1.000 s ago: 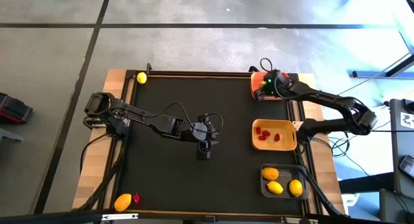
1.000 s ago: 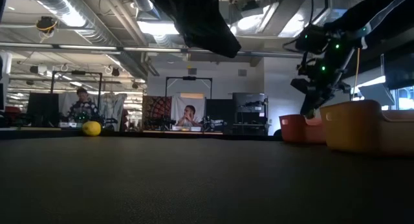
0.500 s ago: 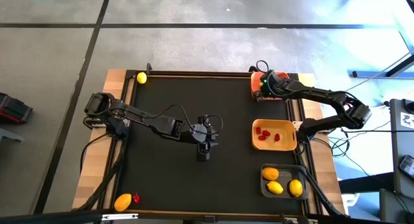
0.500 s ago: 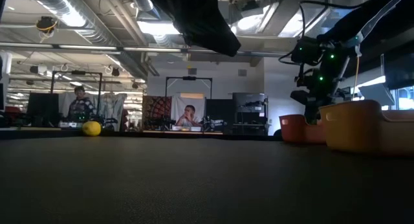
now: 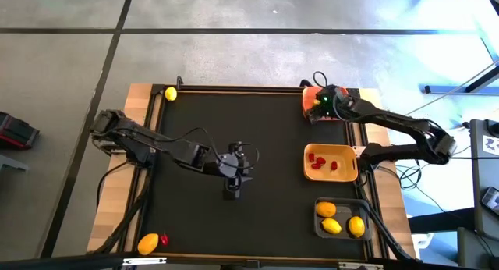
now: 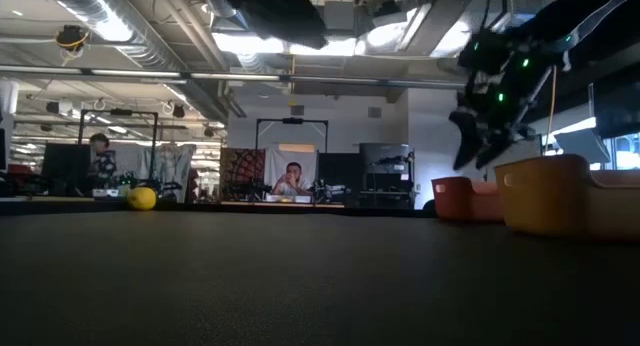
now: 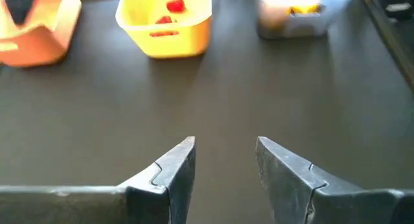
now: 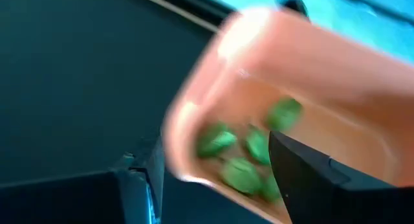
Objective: Sort produce into baskets
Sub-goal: Put the red chili pepper into the yellow bin
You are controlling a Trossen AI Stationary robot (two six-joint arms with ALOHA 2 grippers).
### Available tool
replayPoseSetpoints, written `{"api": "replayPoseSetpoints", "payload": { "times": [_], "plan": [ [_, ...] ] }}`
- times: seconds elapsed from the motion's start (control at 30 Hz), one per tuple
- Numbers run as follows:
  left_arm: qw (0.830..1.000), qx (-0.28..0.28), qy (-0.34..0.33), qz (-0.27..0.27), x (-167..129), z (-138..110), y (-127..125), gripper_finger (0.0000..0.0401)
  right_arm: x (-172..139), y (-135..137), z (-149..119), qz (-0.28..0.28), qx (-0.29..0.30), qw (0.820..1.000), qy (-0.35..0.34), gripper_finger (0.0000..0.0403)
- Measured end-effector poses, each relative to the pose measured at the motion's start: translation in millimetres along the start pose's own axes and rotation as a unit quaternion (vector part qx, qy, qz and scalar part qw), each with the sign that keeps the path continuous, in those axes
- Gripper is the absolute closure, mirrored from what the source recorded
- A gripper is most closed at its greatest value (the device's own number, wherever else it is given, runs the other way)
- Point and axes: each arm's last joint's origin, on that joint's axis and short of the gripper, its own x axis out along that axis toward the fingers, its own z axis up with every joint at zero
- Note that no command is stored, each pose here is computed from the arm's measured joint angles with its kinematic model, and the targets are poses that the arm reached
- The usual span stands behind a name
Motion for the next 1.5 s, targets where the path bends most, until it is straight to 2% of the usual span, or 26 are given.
{"api": "replayPoseSetpoints", "payload": {
  "times": [0.17, 0.27, 0.4, 0.53, 0.7, 0.9, 1.1, 1.17, 1.27, 1.33, 1.43, 1.5],
  "plan": [
    [0.999, -0.023, 0.039, -0.018, -32, -7, -11, 0.0244, -30, 22, -1, 0.084, -0.041, 0.994, -0.053, 0.0192],
    [0.995, -0.064, 0.072, -0.037, -46, -15, -21, 0.0244, -46, 40, -6, 0.143, -0.075, 0.984, -0.075, 0.0192],
    [0.981, -0.105, 0.132, -0.093, -55, -26, -40, 0.0244, -62, 65, -16, 0.203, -0.119, 0.967, -0.094, 0.0192],
    [0.966, -0.152, 0.180, -0.107, -59, -36, -55, 0.0229, -74, 86, -27, 0.252, -0.158, 0.949, -0.103, 0.0192],
    [0.942, -0.187, 0.253, -0.118, -65, -52, -77, 0.0189, -87, 103, -40, 0.294, -0.191, 0.930, -0.110, 0.0192],
    [0.934, -0.143, 0.296, -0.143, -71, -72, -115, 0.0177, -96, 112, -51, 0.320, -0.221, 0.915, -0.105, 0.0192],
    [0.908, -0.217, 0.338, -0.116, -74, -87, -138, 0.0186, -103, 119, -60, 0.340, -0.241, 0.903, -0.102, 0.0192],
    [0.896, -0.247, 0.355, -0.104, -74, -93, -145, 0.0189, -105, 120, -62, 0.346, -0.247, 0.900, -0.101, 0.0192],
    [0.866, -0.291, 0.398, -0.085, -71, -103, -156, 0.0191, -106, 121, -64, 0.348, -0.252, 0.897, -0.100, 0.0192],
    [0.838, -0.323, 0.435, -0.063, -67, -111, -162, 0.0191, -106, 121, -63, 0.348, -0.252, 0.898, -0.099, 0.0192],
    [0.787, -0.361, 0.500, -0.030, -61, -124, -171, 0.0192, -106, 121, -63, 0.347, -0.259, 0.896, -0.101, 0.0192],
    [0.764, -0.376, 0.525, -0.010, -56, -132, -177, 0.0192, -106, 121, -64, 0.348, -0.264, 0.894, -0.102, 0.0192]
  ]
}}
